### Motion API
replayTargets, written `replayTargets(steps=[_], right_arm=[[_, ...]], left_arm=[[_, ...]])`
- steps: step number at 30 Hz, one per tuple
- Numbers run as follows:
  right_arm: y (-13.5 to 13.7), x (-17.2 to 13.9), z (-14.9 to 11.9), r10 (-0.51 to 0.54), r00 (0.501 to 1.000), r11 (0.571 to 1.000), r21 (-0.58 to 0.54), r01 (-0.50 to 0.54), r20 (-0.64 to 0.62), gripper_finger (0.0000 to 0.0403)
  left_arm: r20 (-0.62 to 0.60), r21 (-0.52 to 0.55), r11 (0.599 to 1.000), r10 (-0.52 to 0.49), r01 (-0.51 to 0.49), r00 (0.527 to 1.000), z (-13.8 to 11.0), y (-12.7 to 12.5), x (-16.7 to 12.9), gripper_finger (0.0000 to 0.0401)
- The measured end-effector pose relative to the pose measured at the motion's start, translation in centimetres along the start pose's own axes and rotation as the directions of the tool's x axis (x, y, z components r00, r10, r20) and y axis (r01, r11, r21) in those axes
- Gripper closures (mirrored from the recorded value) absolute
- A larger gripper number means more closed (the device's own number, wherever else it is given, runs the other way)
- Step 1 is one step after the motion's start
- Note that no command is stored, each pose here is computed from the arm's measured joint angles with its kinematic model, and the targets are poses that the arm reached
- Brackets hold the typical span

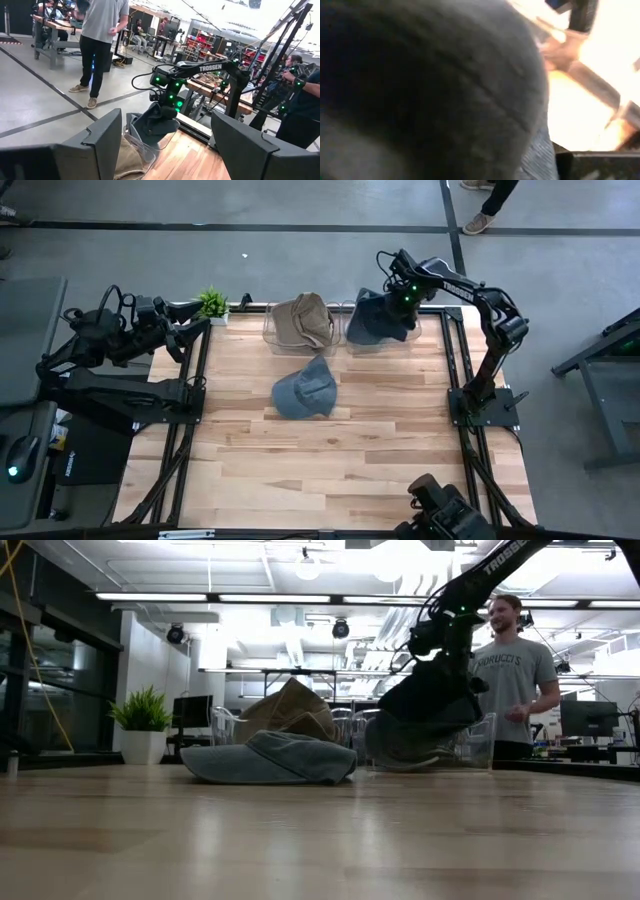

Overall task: Pick & Place hat
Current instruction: Put the black cap into the right transparent bin

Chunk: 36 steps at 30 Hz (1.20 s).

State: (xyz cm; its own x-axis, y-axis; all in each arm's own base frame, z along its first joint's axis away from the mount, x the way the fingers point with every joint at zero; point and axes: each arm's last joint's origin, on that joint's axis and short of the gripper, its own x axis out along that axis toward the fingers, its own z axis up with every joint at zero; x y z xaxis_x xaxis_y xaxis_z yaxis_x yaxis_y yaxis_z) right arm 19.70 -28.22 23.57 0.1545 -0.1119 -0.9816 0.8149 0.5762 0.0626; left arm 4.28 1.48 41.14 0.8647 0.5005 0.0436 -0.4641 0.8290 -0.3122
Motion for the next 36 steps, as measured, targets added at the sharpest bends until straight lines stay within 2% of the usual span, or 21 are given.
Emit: replayTargets(steps=[5, 8, 21, 24, 31, 36], right_arm=[[0.5, 0.0, 0.3, -0.061, 0.998, 0.997, -0.043, 0.062, 0.033, 0.037], [0.7, 0.0, 0.4, -0.068, 0.997, 0.995, -0.07, 0.071, 0.039, 0.0356], [0.6, -0.1, 0.3, -0.075, 0.996, 0.994, -0.076, 0.078, 0.043, 0.022], [0.7, -0.7, 0.2, -0.081, 0.995, 0.992, -0.089, 0.087, 0.061, 0.0211], [0.5, -3.1, -0.4, -0.176, 0.975, 0.977, -0.094, 0.19, 0.133, 0.0209], [0.7, -4.4, -0.7, -0.176, 0.969, 0.976, -0.094, 0.194, 0.175, 0.0209]], left_arm=[[-0.001, 0.001, 1.0, 0.001, -0.001, 1.0, 0.0, 0.0, 0.0, 0.0135], [-0.004, 0.002, 1.0, 0.002, -0.002, 1.0, 0.0, 0.0, 0.0, 0.0135], [-0.008, -0.001, 1.0, 0.003, -0.003, 1.0, -0.1, 0.0, 0.0, 0.0135], [-0.023, -0.01, 1.0, 0.008, -0.008, 1.0, -0.2, 0.1, 0.0, 0.0135], [-0.041, -0.006, 1.0, 0.011, -0.011, 0.999, -0.4, 0.1, 0.0, 0.0135], [-0.046, -0.007, 1.0, -0.006, 0.006, 0.999, -0.5, 0.1, 0.0, 0.0135]])
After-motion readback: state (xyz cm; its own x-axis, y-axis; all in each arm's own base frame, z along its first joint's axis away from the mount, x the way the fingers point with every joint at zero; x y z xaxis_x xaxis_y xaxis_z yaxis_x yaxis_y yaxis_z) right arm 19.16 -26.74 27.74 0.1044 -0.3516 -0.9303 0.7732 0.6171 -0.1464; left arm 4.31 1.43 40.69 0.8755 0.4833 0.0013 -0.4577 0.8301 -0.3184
